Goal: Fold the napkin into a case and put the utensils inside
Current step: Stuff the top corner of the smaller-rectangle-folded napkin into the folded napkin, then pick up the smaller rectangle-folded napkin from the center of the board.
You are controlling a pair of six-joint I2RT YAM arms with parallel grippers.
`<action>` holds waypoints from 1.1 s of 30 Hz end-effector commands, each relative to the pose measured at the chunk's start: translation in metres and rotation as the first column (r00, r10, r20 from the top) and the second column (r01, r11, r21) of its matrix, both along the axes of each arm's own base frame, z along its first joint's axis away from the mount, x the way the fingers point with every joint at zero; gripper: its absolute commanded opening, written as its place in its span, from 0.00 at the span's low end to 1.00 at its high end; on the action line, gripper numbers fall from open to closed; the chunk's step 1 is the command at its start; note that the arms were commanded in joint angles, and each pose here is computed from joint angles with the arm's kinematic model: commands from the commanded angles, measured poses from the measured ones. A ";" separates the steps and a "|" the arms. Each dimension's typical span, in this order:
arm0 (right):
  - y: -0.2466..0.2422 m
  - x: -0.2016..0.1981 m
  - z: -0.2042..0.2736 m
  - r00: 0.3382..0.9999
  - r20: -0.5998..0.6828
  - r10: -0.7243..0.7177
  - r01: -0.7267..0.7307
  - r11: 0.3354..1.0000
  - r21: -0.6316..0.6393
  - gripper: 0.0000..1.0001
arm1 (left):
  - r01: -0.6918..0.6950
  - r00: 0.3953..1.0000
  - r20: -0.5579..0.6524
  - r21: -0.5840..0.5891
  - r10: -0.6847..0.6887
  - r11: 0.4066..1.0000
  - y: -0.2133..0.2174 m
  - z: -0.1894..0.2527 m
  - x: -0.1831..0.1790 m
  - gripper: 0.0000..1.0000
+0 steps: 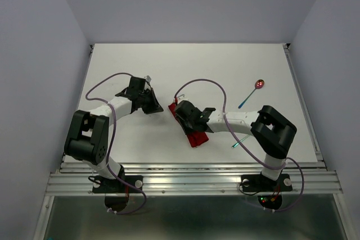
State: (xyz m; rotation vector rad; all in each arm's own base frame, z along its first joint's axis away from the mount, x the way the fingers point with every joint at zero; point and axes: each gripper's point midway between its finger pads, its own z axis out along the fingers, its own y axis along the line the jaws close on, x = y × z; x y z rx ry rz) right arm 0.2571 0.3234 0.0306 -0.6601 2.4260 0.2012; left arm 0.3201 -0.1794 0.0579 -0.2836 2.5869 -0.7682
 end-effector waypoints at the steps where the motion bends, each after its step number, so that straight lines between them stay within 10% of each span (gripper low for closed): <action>1: 0.008 0.008 0.011 0.999 0.039 -0.022 0.021 1.000 0.004 0.27 | 0.005 0.999 0.037 -0.013 -0.004 1.000 -0.001 0.008 0.002 0.00; 11: 0.013 0.018 0.017 0.996 0.064 -0.056 0.056 0.998 0.009 0.01 | 0.007 0.999 0.038 -0.016 -0.006 1.000 -0.002 0.007 0.002 0.00; 21: 0.034 0.047 0.025 0.986 0.136 -0.092 0.092 0.996 0.007 0.01 | -0.011 0.999 0.053 -0.017 0.012 1.000 0.000 0.013 0.003 0.00; 30: 0.050 0.034 0.048 0.995 0.086 -0.052 0.041 0.991 0.124 0.50 | 0.000 0.999 0.033 -0.032 0.001 0.999 -0.002 0.009 -0.007 0.00; 33: 0.040 0.030 0.063 0.994 0.085 -0.070 0.056 0.985 0.162 0.52 | 0.014 1.000 0.020 -0.050 -0.013 0.999 -0.008 0.006 -0.017 0.00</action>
